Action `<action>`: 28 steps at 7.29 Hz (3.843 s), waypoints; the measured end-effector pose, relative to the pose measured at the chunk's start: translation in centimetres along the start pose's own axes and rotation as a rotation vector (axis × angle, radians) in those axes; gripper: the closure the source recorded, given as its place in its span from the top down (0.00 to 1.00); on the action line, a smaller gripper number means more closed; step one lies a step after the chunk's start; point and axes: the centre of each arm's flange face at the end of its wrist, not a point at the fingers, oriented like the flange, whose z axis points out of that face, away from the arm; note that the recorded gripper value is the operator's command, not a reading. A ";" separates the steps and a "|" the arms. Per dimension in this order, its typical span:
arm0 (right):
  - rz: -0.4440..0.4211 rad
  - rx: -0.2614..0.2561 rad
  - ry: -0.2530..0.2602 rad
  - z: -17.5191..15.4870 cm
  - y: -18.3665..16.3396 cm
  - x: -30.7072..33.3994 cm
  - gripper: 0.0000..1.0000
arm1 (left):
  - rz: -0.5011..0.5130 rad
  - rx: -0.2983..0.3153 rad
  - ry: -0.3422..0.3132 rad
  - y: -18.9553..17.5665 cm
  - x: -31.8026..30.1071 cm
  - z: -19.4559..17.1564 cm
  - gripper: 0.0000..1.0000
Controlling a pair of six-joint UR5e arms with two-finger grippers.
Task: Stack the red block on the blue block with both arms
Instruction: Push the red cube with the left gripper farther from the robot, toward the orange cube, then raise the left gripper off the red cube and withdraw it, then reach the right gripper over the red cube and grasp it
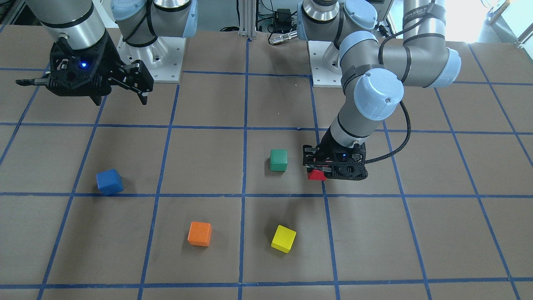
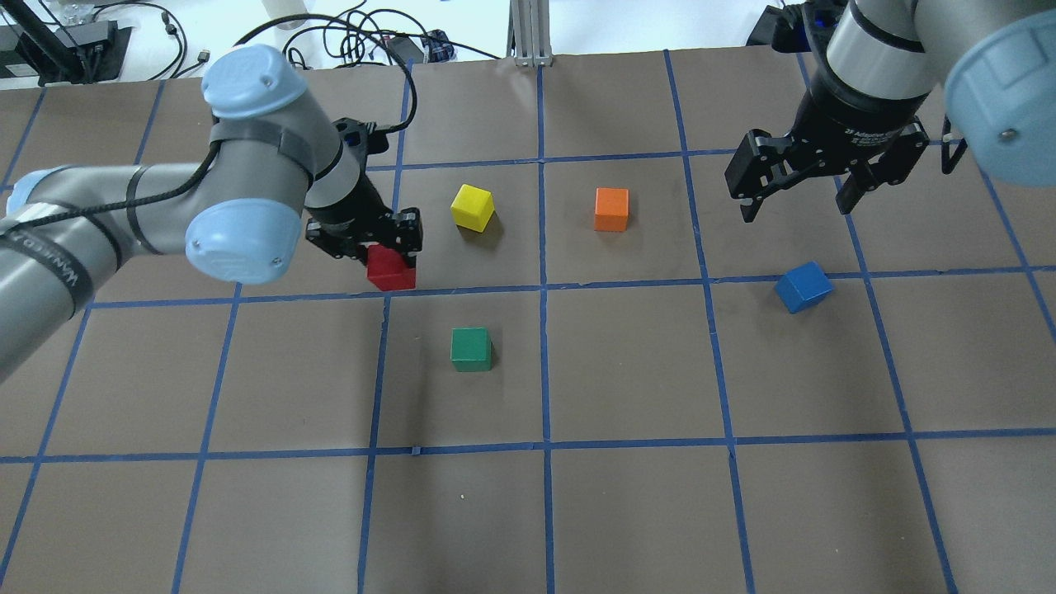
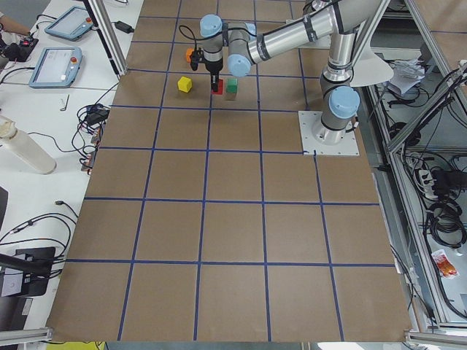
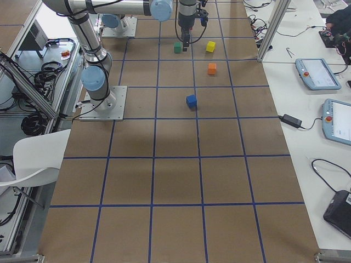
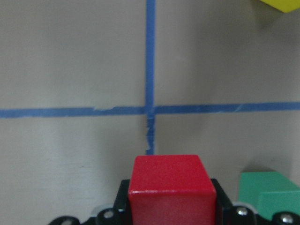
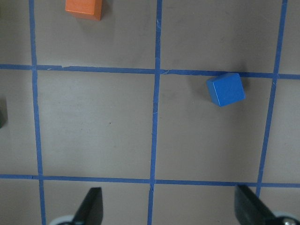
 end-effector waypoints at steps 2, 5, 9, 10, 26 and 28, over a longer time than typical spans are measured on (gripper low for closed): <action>-0.001 -0.001 0.001 0.1 0.0 0.0 1.00 | 0.032 -0.013 0.015 -1.0 8.3 1.9 0.14; -0.005 -0.007 0.000 0.3 0.1 0.0 1.00 | 0.057 -0.003 -0.030 -1.0 14.8 9.5 0.33; -0.006 -0.003 0.000 0.6 -0.1 0.0 1.00 | 0.086 0.035 -0.082 -1.6 15.4 12.4 1.00; -0.009 0.001 -0.002 0.6 -0.3 0.0 1.00 | 0.095 0.061 -0.096 -2.2 14.6 10.7 1.00; 0.118 0.067 -0.085 26.0 -10.4 -22.8 1.00 | 0.110 0.049 -0.135 7.8 -4.0 -19.4 1.00; 0.114 0.023 -0.091 27.3 -10.0 -23.0 0.92 | 0.109 0.046 -0.135 7.8 -4.0 -19.1 1.00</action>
